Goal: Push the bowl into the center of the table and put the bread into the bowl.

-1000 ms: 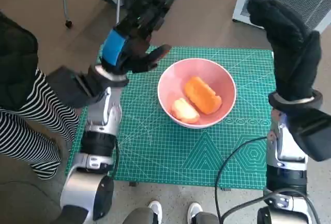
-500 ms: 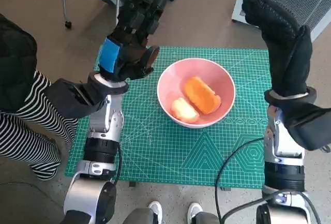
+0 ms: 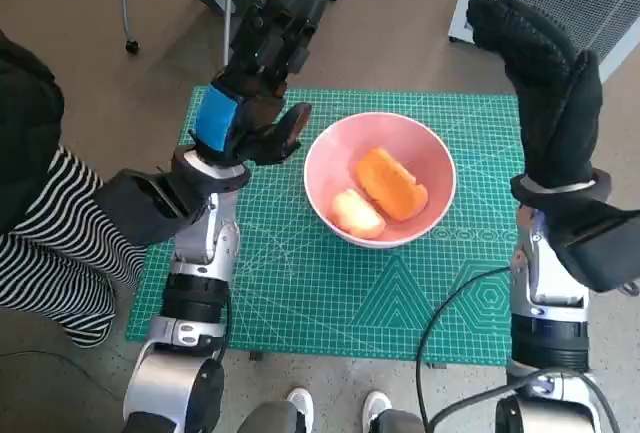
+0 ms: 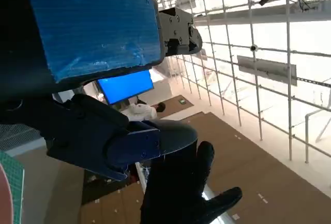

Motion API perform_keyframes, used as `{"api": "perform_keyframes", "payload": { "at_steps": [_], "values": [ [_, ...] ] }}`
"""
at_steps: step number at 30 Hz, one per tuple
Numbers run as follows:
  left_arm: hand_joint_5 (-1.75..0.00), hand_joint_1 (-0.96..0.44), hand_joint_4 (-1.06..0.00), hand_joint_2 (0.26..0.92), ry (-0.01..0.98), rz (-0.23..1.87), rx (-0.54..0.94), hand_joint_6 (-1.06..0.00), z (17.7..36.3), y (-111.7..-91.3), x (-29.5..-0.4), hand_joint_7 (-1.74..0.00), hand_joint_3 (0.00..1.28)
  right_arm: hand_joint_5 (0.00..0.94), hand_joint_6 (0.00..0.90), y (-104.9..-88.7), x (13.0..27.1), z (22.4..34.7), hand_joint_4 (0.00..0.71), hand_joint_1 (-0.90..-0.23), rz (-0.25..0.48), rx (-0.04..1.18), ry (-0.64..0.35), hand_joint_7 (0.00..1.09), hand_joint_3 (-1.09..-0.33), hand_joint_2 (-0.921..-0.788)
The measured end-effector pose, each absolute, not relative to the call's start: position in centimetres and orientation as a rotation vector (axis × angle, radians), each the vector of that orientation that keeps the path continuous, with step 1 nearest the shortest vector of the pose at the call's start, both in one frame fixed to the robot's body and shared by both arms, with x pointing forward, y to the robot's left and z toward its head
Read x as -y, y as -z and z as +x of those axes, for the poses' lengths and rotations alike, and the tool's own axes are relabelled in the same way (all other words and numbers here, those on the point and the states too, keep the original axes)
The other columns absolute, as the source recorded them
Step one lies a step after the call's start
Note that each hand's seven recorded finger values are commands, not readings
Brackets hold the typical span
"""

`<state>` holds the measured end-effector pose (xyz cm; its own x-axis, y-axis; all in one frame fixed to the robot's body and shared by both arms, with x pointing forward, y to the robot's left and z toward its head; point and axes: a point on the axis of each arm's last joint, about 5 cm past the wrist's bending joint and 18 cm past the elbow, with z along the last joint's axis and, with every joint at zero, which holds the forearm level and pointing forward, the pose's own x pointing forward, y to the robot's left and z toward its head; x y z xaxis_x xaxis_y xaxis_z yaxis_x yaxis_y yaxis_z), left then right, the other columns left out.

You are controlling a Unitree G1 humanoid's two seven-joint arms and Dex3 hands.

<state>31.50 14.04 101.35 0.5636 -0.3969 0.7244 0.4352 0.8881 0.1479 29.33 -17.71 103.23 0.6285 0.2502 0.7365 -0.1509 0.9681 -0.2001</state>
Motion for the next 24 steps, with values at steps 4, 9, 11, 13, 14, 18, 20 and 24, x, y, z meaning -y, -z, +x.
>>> {"api": "perform_keyframes", "payload": {
  "at_steps": [4, 9, 11, 13, 14, 18, 20, 24],
  "values": [
    [0.0, -0.67, 0.0, 0.921, 0.486, -0.043, 0.847, 0.0, 31.47, -101.32, -14.0, -0.32, 0.6, 0.0, -0.001, -103.06, 17.72, 29.29, 0.163, -0.729, -0.122, 0.855, -0.23, 0.51, -0.708, -0.921],
    [0.0, -0.67, -0.01, 0.921, 0.487, -0.035, 0.849, 0.0, 31.47, -101.28, -13.95, -0.33, 0.6, 0.0, -0.001, -103.04, 17.73, 29.29, 0.16, -0.733, -0.122, 0.855, -0.23, 0.5, -0.706, -0.921],
    [0.0, -0.67, -0.01, 0.921, 0.487, -0.03, 0.849, 0.0, 31.46, -101.25, -13.92, -0.33, 0.6, 0.0, -0.001, -103.04, 17.73, 29.29, 0.159, -0.732, -0.122, 0.854, -0.229, 0.5, -0.706, -0.921],
    [0.0, -0.67, -0.01, 0.921, 0.486, -0.027, 0.848, 0.0, 31.47, -101.23, -13.91, -0.33, 0.6, 0.0, 0.0, -103.04, 17.74, 29.29, 0.159, -0.732, -0.122, 0.854, -0.229, 0.5, -0.706, -0.921],
    [0.0, -0.67, -0.01, 0.921, 0.486, -0.026, 0.848, 0.0, 31.47, -101.22, -13.9, -0.33, 0.6, 0.0, 0.001, -103.03, 17.74, 29.28, 0.159, -0.732, -0.122, 0.854, -0.229, 0.5, -0.706, -0.921],
    [0.0, -0.66, -0.01, 0.921, 0.482, -0.022, 0.846, 0.0, 31.47, -101.17, -13.88, -0.32, 0.6, 0.0, 0.0, -103.01, 17.74, 29.29, 0.158, -0.732, -0.122, 0.855, -0.229, 0.51, -0.707, -0.921],
    [0.0, -0.66, -0.01, 0.921, 0.482, -0.021, 0.845, 0.0, 31.47, -101.17, -13.85, -0.32, 0.6, 0.0, 0.0, -102.98, 17.74, 29.3, 0.158, -0.734, -0.123, 0.855, -0.229, 0.51, -0.708, -0.921],
    [0.0, -0.66, -0.01, 0.921, 0.486, -0.018, 0.844, 0.0, 31.47, -101.17, -13.77, -0.32, 0.6, 0.0, -0.001, -102.88, 17.74, 29.33, 0.157, -0.74, -0.123, 0.855, -0.229, 0.5, -0.707, -0.921]
  ]
}}
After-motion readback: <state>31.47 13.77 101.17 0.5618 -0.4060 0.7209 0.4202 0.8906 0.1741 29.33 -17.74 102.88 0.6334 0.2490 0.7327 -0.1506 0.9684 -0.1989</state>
